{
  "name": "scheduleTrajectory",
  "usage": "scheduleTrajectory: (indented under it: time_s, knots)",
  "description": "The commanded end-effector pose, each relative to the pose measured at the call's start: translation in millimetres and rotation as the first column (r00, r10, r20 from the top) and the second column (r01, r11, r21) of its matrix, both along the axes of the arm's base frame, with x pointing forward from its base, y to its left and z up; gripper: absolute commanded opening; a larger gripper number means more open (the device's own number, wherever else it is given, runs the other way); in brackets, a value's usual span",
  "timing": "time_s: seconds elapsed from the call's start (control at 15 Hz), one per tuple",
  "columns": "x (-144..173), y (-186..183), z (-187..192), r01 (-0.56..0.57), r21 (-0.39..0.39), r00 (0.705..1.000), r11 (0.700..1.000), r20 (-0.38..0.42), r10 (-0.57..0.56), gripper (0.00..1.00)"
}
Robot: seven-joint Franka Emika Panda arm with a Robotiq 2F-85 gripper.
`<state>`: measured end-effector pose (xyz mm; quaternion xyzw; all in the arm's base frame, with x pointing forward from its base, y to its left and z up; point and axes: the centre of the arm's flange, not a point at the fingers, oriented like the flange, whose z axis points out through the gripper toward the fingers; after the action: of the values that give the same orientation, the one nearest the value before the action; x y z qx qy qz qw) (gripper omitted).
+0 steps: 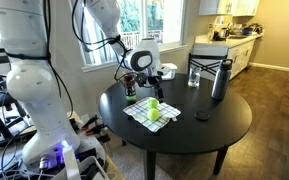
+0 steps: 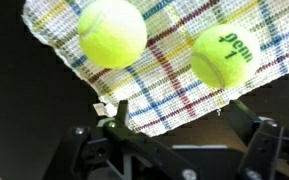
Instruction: Place the tennis ball on the left in the tennis ball container
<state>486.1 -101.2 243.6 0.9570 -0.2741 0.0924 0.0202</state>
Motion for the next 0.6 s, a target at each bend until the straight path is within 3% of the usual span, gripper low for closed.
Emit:
scheduleTrajectory:
  time_s: [0.0, 0.53]
  knots:
    - [20, 11, -16, -0.044, 0.021, 0.996, 0.999, 0.08, 0.042, 1.0]
    - [55, 61, -49, -0.1, 0.09, 0.991, 0.991, 0.096, 0.091, 1.0]
